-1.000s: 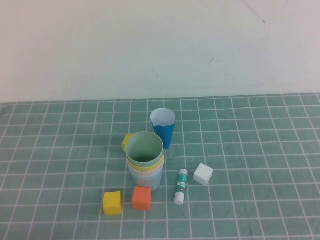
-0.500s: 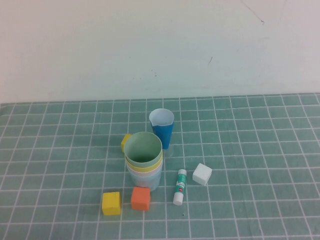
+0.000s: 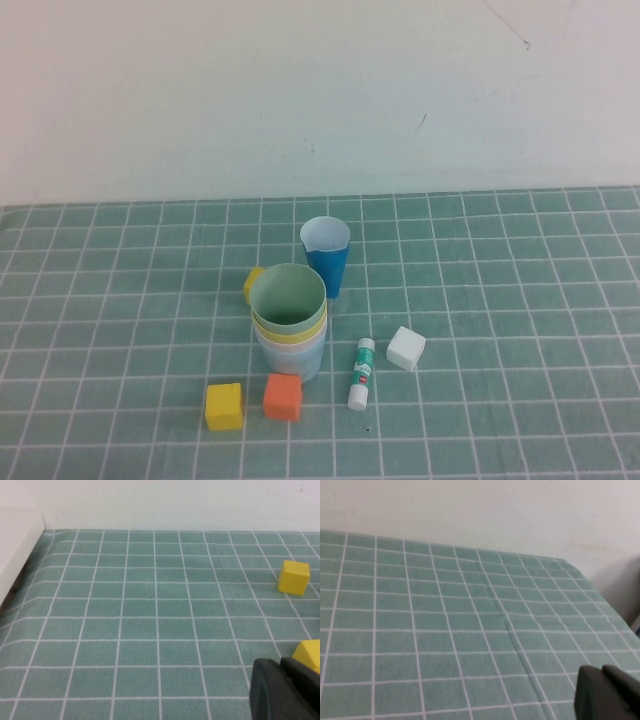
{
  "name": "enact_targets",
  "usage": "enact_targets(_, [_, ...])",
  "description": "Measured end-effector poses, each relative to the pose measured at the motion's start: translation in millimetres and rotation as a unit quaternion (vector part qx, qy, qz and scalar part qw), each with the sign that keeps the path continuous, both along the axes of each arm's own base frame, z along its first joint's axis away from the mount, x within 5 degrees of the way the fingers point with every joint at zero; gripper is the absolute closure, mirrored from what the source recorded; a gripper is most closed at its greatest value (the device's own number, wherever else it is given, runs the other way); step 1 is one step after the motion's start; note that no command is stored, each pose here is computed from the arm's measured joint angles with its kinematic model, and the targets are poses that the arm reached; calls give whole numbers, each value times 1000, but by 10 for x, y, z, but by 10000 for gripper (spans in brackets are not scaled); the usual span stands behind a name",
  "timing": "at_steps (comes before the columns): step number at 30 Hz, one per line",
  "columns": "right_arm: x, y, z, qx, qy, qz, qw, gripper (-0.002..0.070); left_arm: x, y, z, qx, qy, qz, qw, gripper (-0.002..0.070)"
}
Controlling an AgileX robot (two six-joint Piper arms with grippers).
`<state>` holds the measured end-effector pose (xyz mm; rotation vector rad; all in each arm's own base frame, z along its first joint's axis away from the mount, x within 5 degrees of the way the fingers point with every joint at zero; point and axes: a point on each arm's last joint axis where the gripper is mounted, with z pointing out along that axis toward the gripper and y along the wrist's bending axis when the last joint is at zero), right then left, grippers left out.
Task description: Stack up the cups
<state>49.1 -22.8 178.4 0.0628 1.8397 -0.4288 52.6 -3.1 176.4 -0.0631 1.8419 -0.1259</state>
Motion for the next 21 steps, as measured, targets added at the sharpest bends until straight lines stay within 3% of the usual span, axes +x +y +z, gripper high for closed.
enact_targets(15, [-25,-24,-81,12,31,-19,999,678,0,0,0,0,0,0,1000,677])
enact_targets(21, [-11,5,-79,4,33,12,999,678,0,0,0,-1,0,0,1000,677])
